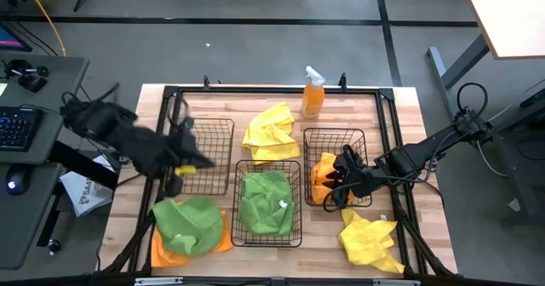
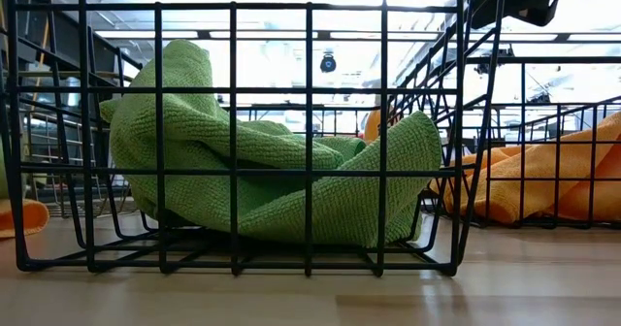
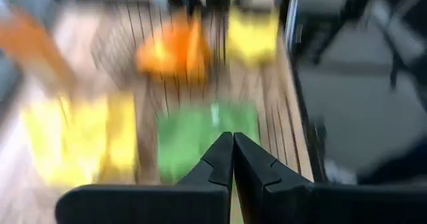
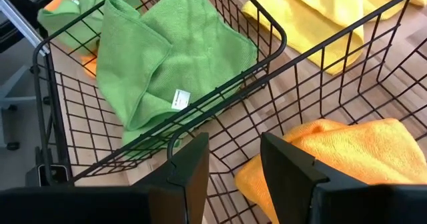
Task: Sort microfiber towel by color & place in baskets
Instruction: Put the green towel into the middle wire basket
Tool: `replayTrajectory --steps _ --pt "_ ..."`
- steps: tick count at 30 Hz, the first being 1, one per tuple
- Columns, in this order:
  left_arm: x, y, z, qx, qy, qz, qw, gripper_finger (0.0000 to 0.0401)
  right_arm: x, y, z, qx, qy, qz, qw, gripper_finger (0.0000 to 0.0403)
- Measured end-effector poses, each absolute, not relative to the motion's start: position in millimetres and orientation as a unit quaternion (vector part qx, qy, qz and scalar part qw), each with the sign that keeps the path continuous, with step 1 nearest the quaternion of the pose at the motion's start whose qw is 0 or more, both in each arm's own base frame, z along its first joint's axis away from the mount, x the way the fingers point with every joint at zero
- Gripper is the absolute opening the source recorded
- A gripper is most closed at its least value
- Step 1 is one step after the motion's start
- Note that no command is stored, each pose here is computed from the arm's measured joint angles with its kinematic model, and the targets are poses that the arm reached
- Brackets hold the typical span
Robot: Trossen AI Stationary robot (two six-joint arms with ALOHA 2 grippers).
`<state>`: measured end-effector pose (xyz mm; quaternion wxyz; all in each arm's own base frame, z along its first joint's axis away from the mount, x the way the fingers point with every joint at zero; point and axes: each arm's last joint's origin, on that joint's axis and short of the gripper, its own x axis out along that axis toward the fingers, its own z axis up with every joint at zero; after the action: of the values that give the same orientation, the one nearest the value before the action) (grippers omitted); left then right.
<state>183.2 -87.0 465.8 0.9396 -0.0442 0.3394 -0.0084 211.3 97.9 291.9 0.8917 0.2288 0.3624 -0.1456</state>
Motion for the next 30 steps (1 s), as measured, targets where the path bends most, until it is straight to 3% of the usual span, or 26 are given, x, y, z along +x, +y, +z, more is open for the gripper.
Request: replayTrajectory --steps 5,11,16,20,30 --pt "187 -119 400 -0.073 0.474 -0.017 0.877 0.0021 211 97 292 0.217 0.354 -0.161 0.895 0.0129" --pt "163 -171 321 -0.140 0.566 -0.033 0.812 0.0094 208 94 290 0.197 0.358 -0.181 0.894 0.0129" --pt "150 -204 275 -0.242 0.555 -0.053 0.794 0.0172 208 94 289 0.194 0.362 -0.184 0.893 0.0129" --pt "154 -212 255 -0.237 0.556 -0.050 0.795 0.0215 208 93 289 0.192 0.360 -0.187 0.894 0.0129" --pt "172 -230 210 -0.148 0.599 -0.051 0.786 0.0232 207 93 289 0.194 0.358 -0.193 0.893 0.0129"
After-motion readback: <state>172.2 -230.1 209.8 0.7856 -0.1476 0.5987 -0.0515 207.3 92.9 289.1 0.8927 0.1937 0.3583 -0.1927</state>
